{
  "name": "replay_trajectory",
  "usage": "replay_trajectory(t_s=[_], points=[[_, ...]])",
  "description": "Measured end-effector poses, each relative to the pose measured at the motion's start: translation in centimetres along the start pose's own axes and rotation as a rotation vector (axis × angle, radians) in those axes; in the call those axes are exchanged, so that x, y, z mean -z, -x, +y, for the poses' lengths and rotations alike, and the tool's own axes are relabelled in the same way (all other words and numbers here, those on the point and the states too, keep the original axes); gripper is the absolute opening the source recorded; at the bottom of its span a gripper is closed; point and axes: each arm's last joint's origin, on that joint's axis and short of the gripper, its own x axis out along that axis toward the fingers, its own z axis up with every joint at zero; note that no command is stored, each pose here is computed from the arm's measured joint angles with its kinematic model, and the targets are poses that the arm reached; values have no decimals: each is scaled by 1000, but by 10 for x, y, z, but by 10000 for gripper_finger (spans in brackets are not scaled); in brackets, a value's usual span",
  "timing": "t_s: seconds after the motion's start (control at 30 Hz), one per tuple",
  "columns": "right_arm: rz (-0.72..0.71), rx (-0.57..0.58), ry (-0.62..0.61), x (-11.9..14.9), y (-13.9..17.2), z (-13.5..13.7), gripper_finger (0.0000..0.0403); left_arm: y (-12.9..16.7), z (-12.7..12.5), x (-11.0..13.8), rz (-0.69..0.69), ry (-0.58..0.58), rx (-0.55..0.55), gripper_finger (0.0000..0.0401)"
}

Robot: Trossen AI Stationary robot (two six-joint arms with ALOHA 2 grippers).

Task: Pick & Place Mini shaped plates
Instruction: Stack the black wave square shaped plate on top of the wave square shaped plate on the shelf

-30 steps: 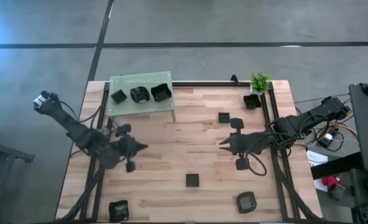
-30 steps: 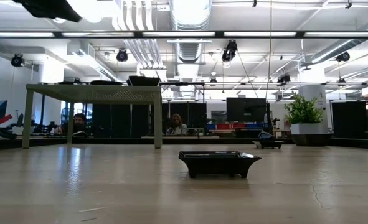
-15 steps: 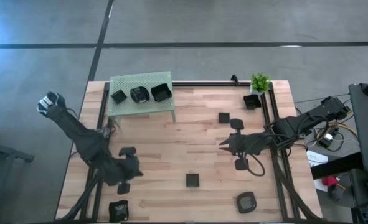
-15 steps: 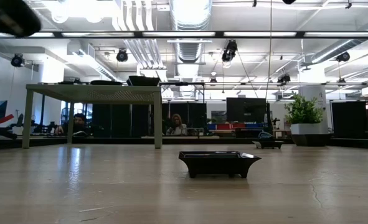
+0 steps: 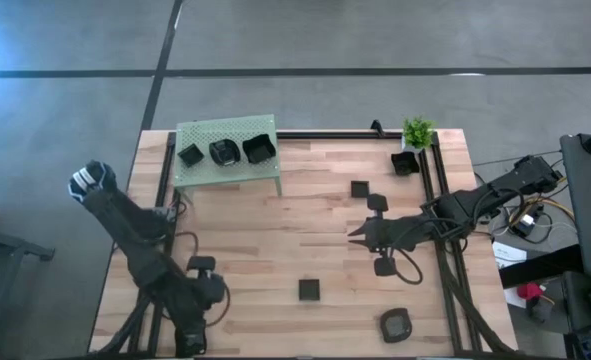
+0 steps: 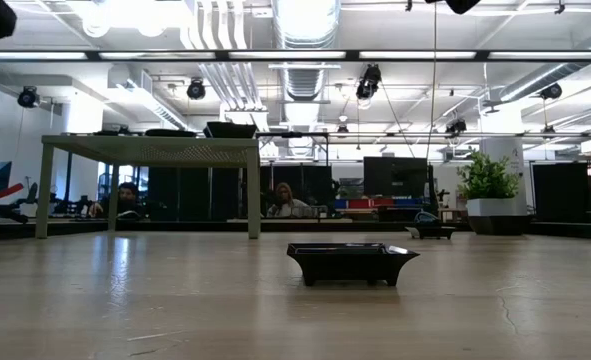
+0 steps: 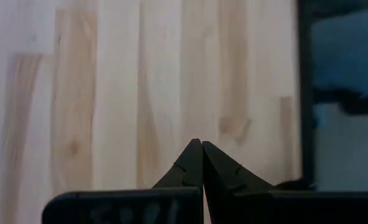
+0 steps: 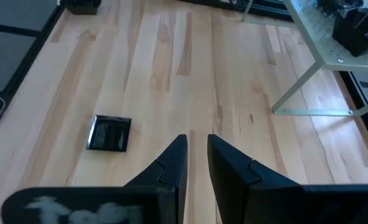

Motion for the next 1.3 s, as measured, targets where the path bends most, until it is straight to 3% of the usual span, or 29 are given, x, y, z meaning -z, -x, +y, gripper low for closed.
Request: replay_trajectory(t_s=[0.07, 0.37, 0.67, 1.03, 1.3], points=[[0, -4, -3, 0, 0, 0, 59, -3, -5, 0, 46, -18, -23, 0], [-16, -8, -13, -2, 0, 1, 59, -20, -39, -5, 277, -45, 98, 0], [-46, -13, -10, -5, 0, 1, 59, -29, -36, 6, 448, -54, 12, 0], [-47, -12, -13, -5, 0, 1, 59, -32, -32, 4, 440, -40, -17, 2], [-47, -11, -11, -5, 0, 1, 59, -32, -32, 4, 438, 6, -24, 30]])
